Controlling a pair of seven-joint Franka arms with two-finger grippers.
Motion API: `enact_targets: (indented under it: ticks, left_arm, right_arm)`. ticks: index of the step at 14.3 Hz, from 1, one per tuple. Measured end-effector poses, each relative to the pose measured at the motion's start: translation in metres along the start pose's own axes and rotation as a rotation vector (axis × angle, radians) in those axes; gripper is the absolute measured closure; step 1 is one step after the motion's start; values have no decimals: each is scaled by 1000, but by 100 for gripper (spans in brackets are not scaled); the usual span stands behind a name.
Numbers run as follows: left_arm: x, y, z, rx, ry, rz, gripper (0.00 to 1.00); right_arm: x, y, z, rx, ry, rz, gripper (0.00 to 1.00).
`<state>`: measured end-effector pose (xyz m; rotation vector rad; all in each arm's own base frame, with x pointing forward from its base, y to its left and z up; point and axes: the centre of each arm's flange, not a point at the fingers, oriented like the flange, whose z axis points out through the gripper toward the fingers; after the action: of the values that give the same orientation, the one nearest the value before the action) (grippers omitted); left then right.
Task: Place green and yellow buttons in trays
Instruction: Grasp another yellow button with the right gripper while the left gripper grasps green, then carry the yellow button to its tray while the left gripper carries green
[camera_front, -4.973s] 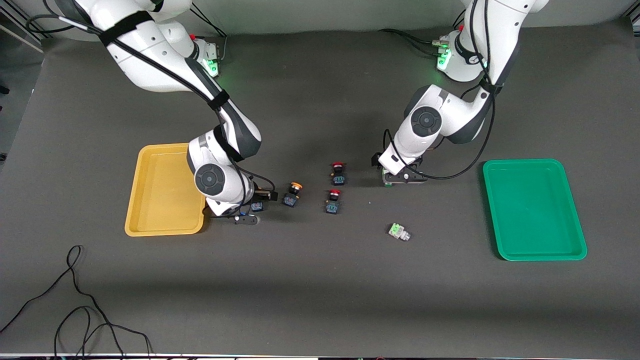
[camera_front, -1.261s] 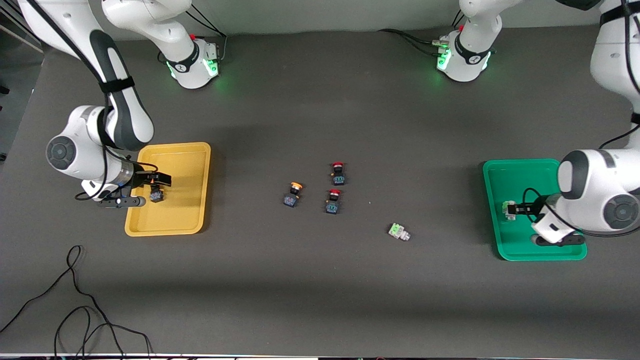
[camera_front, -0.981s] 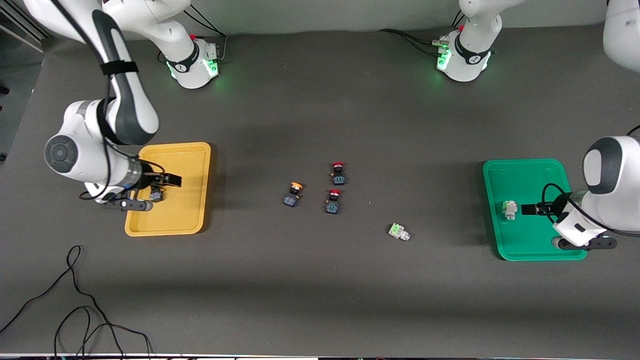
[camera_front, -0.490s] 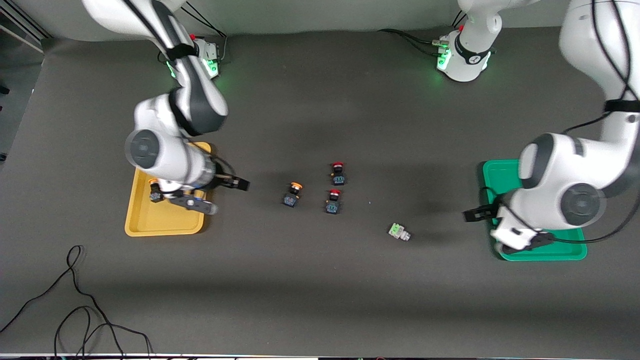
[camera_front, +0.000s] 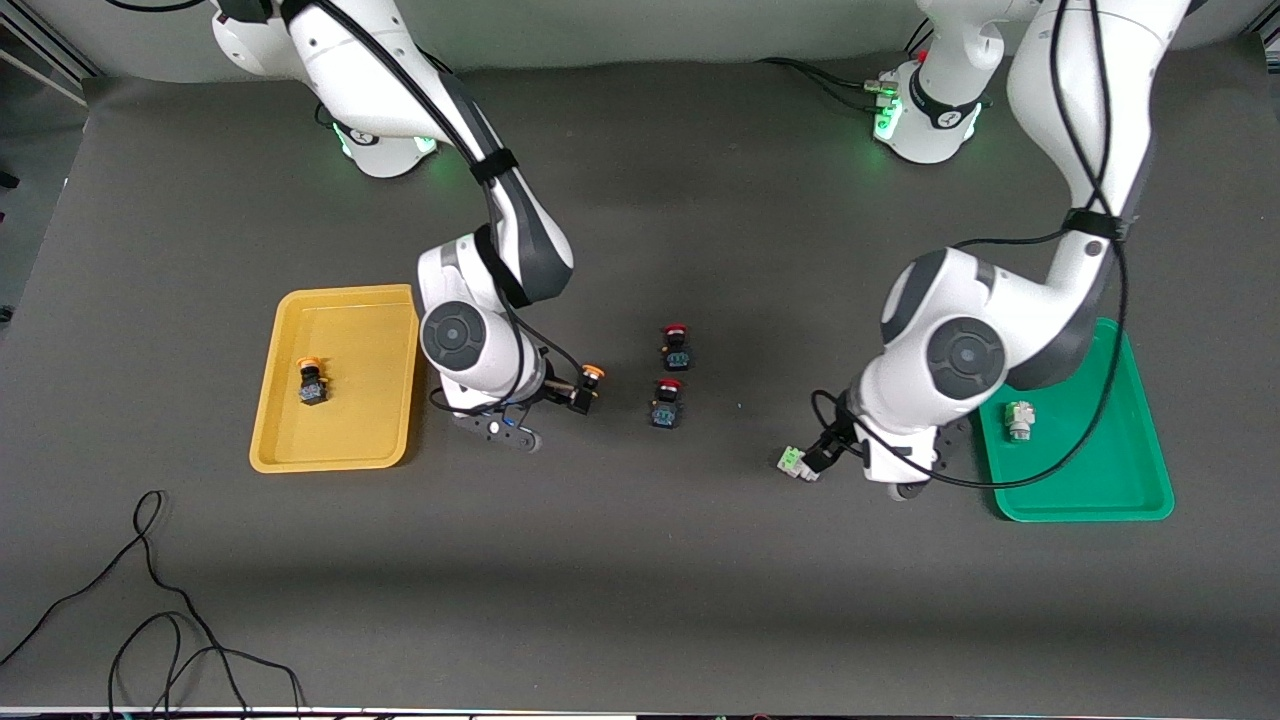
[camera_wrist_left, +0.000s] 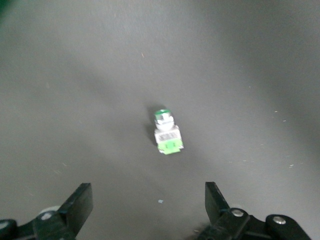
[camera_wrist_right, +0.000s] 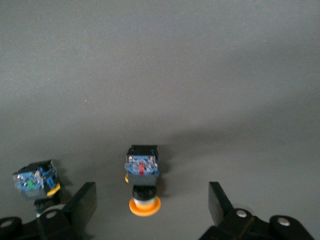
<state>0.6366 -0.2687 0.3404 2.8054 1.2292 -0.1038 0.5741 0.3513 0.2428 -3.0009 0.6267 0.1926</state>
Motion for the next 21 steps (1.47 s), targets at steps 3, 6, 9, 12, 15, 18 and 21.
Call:
enact_targets:
  ticks: [3,6,9,12,15,18,21]
  left_arm:
    - [-12,8,37,18,24,-14,0]
    - [-15,9,107,43,39,5,0]
    - [-10,7,144,46,43,18,0]
    - [-1,4,149,42,65,22,0]
    - [4,3,152,41,76,22,18]
    - [4,3,151,40,85,30,52]
    - [7,7,145,28,92,28,59]
  right_arm:
    - [-12,-11,38,-14,28,-16,1]
    - [-25,-19,76,-26,38,-36,0]
    - [-29,-21,87,-30,39,-42,19]
    - [-28,-26,78,-14,47,-46,53]
    - [-25,-30,63,4,57,-45,59]
    - [-10,-20,4,-5,14,-29,59]
    - [19,26,-93,-13,-49,-40,59]
